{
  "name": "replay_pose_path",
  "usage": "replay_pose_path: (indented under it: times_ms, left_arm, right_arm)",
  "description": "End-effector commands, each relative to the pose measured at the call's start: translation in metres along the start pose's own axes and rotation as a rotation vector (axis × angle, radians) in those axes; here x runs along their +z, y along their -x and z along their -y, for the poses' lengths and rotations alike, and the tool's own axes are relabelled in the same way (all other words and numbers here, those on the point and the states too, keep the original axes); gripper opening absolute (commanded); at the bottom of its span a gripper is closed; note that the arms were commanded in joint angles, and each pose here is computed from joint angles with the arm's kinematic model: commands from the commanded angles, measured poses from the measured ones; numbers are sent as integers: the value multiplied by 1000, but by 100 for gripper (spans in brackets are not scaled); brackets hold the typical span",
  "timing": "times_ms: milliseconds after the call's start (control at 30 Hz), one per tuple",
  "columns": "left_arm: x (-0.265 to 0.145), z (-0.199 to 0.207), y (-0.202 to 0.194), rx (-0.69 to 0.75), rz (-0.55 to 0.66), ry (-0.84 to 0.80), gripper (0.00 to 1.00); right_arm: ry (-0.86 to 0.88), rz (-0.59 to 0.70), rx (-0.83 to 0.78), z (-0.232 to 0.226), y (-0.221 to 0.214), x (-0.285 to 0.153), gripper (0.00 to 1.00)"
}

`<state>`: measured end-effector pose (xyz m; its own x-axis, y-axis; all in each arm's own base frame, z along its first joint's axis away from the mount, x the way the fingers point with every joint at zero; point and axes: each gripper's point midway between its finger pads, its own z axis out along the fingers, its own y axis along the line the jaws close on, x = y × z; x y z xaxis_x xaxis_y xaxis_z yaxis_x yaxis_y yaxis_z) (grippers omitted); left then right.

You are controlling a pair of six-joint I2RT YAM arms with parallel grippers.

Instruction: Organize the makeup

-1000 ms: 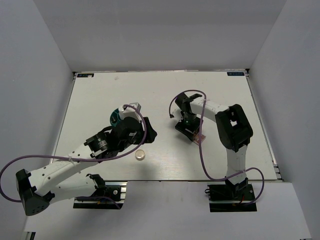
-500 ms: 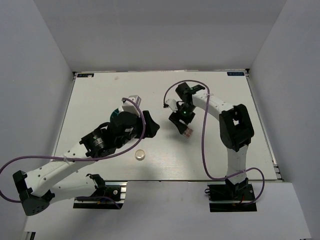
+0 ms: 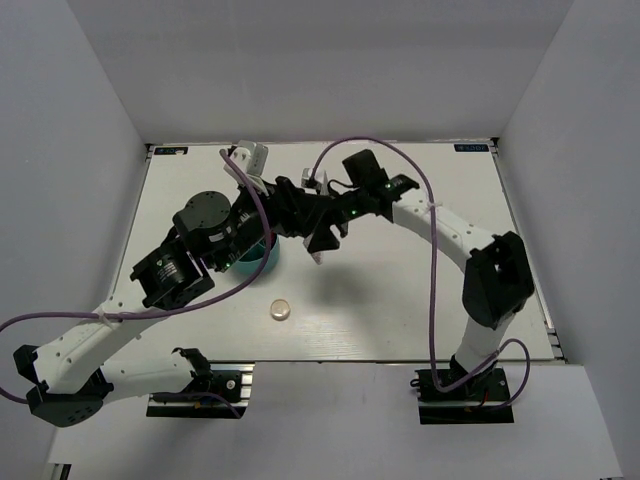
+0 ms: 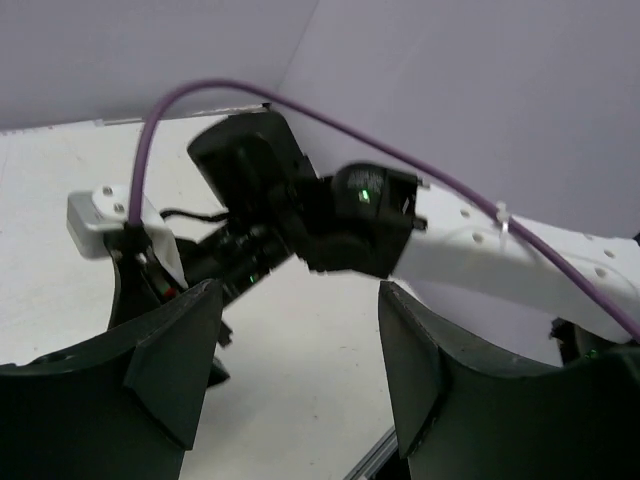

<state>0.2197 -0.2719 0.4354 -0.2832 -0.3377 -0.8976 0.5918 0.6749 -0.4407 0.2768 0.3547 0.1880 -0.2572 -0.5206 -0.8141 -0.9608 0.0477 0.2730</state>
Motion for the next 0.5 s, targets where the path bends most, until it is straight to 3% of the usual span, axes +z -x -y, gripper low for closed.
replay_pose_path:
  times_ms: [0,33,233,467]
  left_arm:
    - [-3,9,14,39,33,-41,73]
    - [-4,9,15,35,38,-40,73]
    - [-16,7,24,23,79,-40,73]
    - [-26,7,40,24,113,-33,73]
  right_arm:
    - [60,270,-134,-38,68,0,4]
    - [31,359,-217,-35,88,-2,4]
    - [-84,499,-221,-45,115,25,2]
    - [-218,559,-62,-30,143,62,2]
